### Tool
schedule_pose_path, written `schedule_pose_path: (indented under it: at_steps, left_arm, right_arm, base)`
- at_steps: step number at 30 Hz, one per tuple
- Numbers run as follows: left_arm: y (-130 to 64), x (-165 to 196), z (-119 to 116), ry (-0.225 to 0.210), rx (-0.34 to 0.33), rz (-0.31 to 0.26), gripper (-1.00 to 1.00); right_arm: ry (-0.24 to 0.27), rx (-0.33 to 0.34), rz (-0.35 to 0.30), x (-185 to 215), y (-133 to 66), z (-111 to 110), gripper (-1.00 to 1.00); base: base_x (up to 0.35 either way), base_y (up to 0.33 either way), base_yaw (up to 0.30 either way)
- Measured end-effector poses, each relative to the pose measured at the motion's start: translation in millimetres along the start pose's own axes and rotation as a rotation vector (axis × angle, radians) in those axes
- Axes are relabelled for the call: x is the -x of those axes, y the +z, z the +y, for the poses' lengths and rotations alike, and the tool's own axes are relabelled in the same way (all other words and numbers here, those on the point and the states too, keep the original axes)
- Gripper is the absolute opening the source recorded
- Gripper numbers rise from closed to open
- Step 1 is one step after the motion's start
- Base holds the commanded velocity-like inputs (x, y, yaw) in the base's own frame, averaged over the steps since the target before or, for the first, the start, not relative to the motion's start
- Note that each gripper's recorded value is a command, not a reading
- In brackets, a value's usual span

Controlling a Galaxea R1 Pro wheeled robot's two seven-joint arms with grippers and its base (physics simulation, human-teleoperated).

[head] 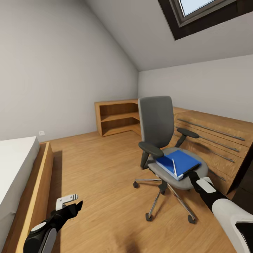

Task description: In the bedroom, organize the workspace by keeping the computer under the desk, ensuring the monitor is on the desk, placing the keyboard on the desk next to the monitor, placing the mouse on the desk next to the keyboard, moving the folder from the swivel chair onto the desk next to the mouse, stacking the notebook on top of the folder with the pen on top of the notebook, and positioning the swivel chair next to the desk.

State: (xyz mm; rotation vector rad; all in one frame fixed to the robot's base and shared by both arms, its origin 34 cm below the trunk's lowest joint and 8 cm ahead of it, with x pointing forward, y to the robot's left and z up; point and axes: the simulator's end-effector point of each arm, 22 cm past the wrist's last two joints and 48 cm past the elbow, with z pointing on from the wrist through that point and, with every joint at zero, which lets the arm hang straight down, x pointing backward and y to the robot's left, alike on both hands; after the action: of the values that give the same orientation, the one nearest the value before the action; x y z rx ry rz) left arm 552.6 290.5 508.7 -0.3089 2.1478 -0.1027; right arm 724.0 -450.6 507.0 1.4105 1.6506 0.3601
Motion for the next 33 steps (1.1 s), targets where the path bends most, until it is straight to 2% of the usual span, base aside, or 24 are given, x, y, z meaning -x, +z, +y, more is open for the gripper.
schedule_pose_path:
  at_steps: [11, 33]
  left_arm:
    - [0.0, 0.1, -0.1, 0.001, 0.000, 0.000, 1.00]
    - [0.3, -0.3, 0.0, 0.001, 0.000, 0.001, 1.00]
  right_arm:
    - [-0.003, -0.002, -0.002, 0.6, 0.0, -0.6, 1.00]
    - [0.002, 0.000, -0.001, -0.2, 0.4, -0.2, 1.00]
  base:
    - [0.309, 0.000, 0.000]
    - [0.009, 0.000, 0.000]
